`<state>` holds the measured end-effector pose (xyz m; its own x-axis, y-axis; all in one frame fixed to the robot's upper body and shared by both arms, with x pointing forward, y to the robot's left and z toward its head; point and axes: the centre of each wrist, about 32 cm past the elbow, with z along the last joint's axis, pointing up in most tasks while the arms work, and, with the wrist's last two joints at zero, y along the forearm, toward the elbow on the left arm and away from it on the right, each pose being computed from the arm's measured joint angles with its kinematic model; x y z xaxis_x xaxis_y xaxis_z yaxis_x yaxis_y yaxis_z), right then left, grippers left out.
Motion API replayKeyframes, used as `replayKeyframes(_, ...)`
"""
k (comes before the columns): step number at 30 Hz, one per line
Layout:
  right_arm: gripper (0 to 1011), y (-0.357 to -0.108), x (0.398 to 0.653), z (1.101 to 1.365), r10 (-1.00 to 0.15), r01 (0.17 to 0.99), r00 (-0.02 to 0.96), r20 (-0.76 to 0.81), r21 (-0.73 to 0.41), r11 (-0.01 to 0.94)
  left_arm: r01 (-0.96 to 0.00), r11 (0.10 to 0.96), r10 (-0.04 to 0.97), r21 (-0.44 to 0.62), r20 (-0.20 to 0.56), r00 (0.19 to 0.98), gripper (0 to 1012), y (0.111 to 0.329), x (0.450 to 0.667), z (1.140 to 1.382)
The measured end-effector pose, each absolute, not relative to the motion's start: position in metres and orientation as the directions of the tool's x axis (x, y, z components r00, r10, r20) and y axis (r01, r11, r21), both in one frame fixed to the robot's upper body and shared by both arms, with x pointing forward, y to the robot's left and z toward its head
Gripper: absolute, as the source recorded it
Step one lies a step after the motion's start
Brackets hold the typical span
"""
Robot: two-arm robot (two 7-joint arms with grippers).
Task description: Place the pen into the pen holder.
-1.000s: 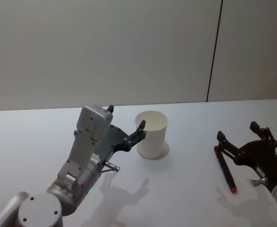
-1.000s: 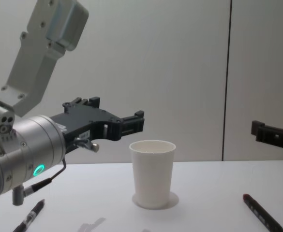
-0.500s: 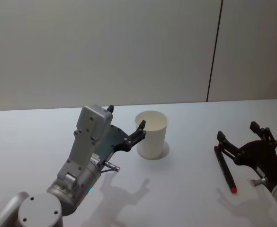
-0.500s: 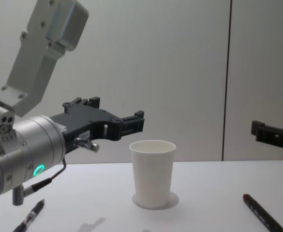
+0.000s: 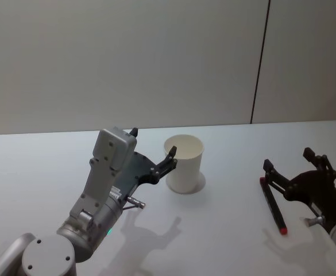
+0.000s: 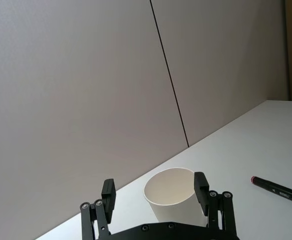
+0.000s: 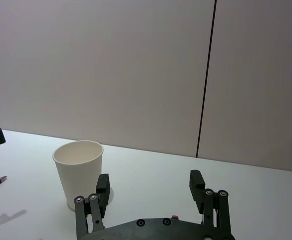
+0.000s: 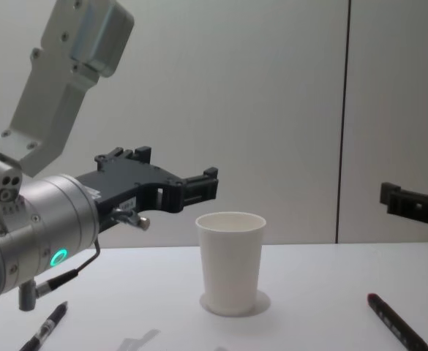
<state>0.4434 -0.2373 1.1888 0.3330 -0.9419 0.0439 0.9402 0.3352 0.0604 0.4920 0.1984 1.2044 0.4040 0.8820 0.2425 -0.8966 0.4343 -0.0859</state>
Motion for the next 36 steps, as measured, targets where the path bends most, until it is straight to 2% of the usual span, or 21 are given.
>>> replayKeyframes(20,1002,-0.247,0.449,1.198,-0.951,0.953,0.302,0.070,-0.004,0.303,-0.897,0.434,0.882,-0.086,0.242,0.404,1004,0.198,0.492,1.204)
replayKeyframes(36,1001,-0.231,0.452,1.212,-0.972,0.971,0.218,0.084,-0.116,0.208,-0.897,0.434,0.882,-0.086,0.242,0.404,1004,0.198,0.492,1.204)
